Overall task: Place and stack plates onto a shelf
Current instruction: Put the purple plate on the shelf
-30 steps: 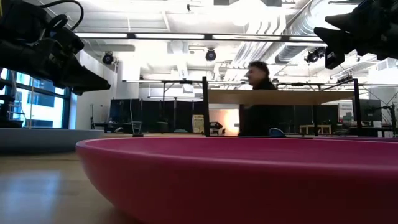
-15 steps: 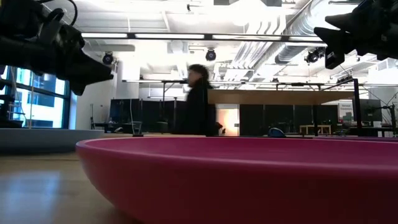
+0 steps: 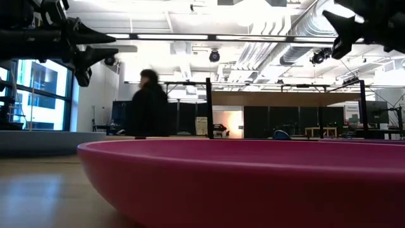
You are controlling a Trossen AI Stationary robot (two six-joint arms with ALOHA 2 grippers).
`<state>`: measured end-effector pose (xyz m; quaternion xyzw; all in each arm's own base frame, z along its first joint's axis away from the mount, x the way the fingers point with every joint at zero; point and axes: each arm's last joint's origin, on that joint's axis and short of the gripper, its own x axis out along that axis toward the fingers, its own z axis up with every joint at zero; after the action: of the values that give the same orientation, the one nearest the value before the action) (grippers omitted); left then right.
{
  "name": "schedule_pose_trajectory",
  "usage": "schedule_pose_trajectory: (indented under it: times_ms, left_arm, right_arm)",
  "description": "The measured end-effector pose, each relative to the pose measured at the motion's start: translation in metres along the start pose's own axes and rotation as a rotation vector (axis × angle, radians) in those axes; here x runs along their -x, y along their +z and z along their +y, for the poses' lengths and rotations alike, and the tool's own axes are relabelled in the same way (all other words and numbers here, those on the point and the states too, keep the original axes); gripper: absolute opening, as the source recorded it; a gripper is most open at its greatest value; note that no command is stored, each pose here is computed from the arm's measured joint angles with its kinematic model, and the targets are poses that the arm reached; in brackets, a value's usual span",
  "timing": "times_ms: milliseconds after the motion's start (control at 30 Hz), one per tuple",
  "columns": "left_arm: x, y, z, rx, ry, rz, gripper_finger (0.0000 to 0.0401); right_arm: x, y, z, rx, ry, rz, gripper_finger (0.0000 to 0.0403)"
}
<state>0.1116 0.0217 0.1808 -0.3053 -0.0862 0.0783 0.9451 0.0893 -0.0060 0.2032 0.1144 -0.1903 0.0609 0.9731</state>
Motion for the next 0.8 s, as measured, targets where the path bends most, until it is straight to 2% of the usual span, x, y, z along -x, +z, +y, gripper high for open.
schedule_pose_trajectory:
  times_ms: [167, 300, 667, 800]
  left_arm:
    - [0.0000, -0.0012, 0.0041, -0.005, 0.092, -0.024, 0.0104]
    - [0.0002, -0.0016, 0.0060, 0.041, 0.138, -0.043, 0.0104]
    - [-0.0001, -0.0014, 0.0023, 0.199, 0.043, -0.004, 0.0104]
    - [-0.0001, -0.0013, 0.0018, 0.200, 0.032, 0.001, 0.0104]
  right_arm:
    - [0.0001, 0.0038, 0.0012, -0.081, 0.014, -0.038, 0.0129]
    - [0.0001, 0.0038, 0.0011, -0.118, 0.011, -0.039, 0.0129]
    - [0.0001, 0.0044, 0.0002, -0.131, -0.020, -0.055, 0.0129]
    - [0.0003, 0.0055, -0.0019, -0.191, -0.091, -0.090, 0.0129]
